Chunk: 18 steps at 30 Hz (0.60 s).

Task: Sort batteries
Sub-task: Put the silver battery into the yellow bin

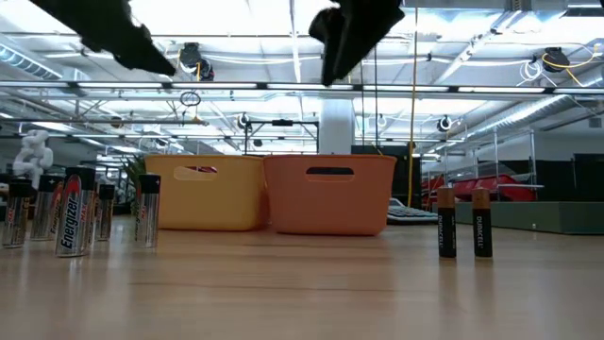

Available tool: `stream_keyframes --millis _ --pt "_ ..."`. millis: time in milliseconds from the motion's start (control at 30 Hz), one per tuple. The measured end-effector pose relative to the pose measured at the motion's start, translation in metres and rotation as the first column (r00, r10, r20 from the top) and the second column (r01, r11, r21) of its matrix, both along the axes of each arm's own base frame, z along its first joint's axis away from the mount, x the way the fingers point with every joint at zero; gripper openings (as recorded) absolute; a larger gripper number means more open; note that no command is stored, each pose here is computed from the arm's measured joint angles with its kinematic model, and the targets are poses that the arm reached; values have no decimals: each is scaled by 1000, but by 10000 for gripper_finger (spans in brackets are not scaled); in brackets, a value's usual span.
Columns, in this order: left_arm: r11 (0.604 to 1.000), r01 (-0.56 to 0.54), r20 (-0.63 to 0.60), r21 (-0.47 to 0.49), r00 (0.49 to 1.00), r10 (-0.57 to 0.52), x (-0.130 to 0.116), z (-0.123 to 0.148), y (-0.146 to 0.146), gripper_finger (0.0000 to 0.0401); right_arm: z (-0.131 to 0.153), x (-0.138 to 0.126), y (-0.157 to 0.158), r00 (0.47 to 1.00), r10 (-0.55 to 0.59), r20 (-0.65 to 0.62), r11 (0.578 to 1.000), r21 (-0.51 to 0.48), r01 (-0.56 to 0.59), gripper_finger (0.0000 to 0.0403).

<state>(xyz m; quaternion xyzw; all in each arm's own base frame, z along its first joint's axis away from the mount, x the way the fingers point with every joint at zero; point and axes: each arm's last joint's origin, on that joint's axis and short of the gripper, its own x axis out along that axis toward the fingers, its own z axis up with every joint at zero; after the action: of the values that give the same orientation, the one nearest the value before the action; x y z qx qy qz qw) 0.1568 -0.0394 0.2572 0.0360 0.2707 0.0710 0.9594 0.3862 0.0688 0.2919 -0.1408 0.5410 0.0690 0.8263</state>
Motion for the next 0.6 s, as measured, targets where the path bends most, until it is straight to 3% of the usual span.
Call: stream_keyframes --millis 133,267,367,600 --pt "997 34 -68 -74 997 -39 -5 9 -15 161 0 -2 5 997 40 71 998 -44 -37 147" --pt "988 43 -150 -147 986 -65 -7 2 -34 161 7 -16 -4 996 26 86 999 -49 -22 135" --pt "982 32 -209 -187 975 -72 -5 -6 -50 161 12 -30 -13 985 16 174 999 -40 -10 131" --pt "980 -87 -374 -179 927 14 1 -21 -80 161 -5 -69 -26 883 -28 468 993 -88 79 130"
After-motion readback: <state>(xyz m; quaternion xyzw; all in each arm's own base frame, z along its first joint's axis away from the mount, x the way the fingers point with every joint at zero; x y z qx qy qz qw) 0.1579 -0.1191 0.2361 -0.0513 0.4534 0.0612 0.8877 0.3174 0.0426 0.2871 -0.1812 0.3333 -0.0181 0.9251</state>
